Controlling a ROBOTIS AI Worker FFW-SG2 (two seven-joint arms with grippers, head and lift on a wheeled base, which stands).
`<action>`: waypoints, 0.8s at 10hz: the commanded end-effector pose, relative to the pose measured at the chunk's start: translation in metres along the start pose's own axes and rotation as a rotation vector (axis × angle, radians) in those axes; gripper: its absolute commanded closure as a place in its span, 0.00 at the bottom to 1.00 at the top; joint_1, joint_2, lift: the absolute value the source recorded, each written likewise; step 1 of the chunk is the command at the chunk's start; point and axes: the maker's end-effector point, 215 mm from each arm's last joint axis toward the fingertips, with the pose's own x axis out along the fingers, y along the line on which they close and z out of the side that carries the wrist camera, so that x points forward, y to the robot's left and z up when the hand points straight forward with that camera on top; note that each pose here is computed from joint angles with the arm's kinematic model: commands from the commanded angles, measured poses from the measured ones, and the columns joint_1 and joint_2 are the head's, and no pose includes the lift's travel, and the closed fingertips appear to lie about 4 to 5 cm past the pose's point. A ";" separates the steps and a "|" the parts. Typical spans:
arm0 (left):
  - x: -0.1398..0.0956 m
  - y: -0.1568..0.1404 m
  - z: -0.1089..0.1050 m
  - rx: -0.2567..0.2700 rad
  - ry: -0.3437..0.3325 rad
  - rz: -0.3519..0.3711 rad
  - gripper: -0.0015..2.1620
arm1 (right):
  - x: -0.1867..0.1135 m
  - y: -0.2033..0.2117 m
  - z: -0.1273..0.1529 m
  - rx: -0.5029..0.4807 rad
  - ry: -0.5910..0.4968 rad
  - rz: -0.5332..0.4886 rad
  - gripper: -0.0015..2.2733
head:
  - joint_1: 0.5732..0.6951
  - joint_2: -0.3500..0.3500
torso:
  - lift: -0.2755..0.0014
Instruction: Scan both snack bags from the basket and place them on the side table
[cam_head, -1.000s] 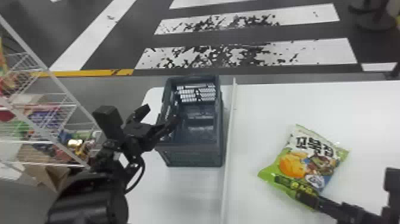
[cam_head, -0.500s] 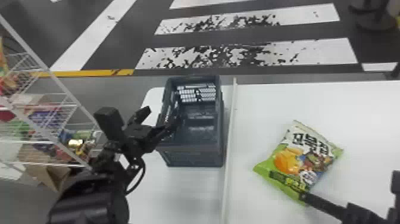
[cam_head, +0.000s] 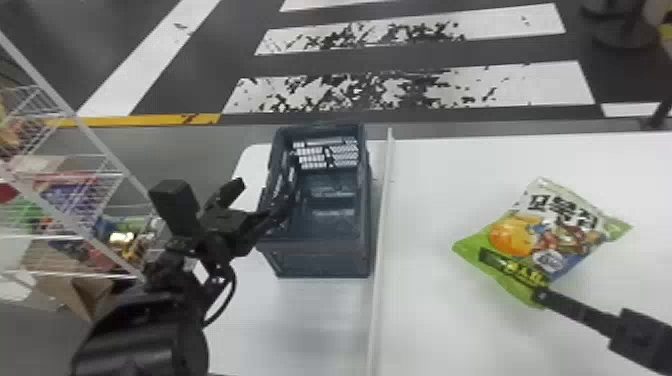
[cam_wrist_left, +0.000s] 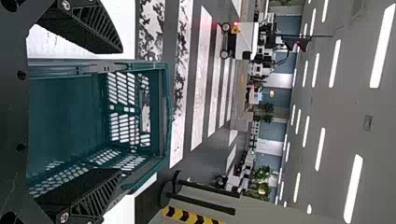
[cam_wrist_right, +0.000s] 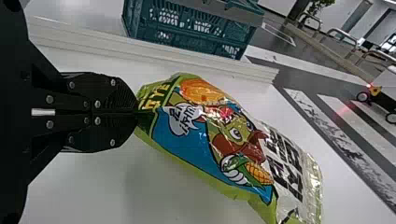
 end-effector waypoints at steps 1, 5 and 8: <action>0.000 0.000 0.000 0.001 0.000 0.000 0.04 | -0.029 -0.015 0.047 -0.170 -0.047 -0.134 0.99 | 1.00 0.79 | 0.72; -0.001 0.005 0.001 0.004 0.001 0.002 0.04 | -0.077 -0.072 0.118 -0.738 -0.001 -0.643 0.99 | 1.00 0.59 | 0.72; 0.000 0.005 0.000 0.001 0.004 0.000 0.04 | -0.096 -0.086 0.135 -1.230 0.083 -1.018 0.99 | 1.00 0.49 | 0.72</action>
